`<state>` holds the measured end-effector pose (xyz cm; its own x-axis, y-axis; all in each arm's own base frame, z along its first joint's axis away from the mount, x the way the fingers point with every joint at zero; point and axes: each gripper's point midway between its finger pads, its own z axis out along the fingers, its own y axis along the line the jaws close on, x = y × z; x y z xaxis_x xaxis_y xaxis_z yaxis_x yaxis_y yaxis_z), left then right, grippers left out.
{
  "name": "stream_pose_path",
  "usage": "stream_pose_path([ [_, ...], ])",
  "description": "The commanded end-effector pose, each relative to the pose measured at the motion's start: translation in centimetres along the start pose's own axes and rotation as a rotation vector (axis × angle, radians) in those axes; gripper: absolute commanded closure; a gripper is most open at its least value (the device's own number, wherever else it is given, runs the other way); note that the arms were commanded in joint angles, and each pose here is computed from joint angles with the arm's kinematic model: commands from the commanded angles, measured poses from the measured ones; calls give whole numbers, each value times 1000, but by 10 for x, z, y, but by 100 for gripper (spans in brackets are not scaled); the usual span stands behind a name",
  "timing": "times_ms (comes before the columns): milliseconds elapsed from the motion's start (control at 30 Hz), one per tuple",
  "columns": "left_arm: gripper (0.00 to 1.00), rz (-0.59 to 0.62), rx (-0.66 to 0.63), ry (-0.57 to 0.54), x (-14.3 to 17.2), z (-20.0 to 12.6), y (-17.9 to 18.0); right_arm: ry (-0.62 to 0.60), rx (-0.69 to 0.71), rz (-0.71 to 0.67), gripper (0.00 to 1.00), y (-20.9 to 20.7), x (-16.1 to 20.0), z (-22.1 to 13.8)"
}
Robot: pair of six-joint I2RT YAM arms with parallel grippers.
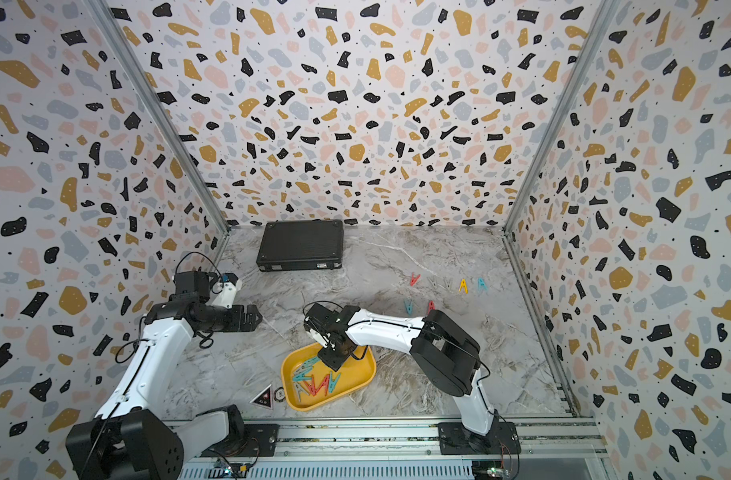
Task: Take the clothespins out of the storage box
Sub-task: Pick up the clothespin from the storage box.
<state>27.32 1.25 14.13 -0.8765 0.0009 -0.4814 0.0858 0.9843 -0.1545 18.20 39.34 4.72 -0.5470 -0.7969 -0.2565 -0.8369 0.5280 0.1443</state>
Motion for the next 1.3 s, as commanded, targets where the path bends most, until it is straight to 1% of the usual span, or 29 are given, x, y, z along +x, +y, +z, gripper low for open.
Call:
stream_pose_path([
  [0,0,7,-1,-12,-2,-3,1,-26,-6,-26,45,5,-5,-23],
  [133,0,8,0,-10,-2,-3,0,10,23,-48,43,0,-1,-16],
  [333,0,8,-1,-11,-2,-3,1,48,41,-82,43,-4,-1,-5],
  [733,0,7,1,-12,-3,-3,0,92,44,-86,47,-8,4,16],
  [933,0,6,1,-11,-2,-3,1,85,43,-79,56,-7,5,15],
  [1167,0,8,1,-13,-3,-3,0,40,23,-73,67,-2,1,-1],
  [1267,0,7,-3,-14,-3,-4,1,14,8,-69,74,2,-1,-10],
])
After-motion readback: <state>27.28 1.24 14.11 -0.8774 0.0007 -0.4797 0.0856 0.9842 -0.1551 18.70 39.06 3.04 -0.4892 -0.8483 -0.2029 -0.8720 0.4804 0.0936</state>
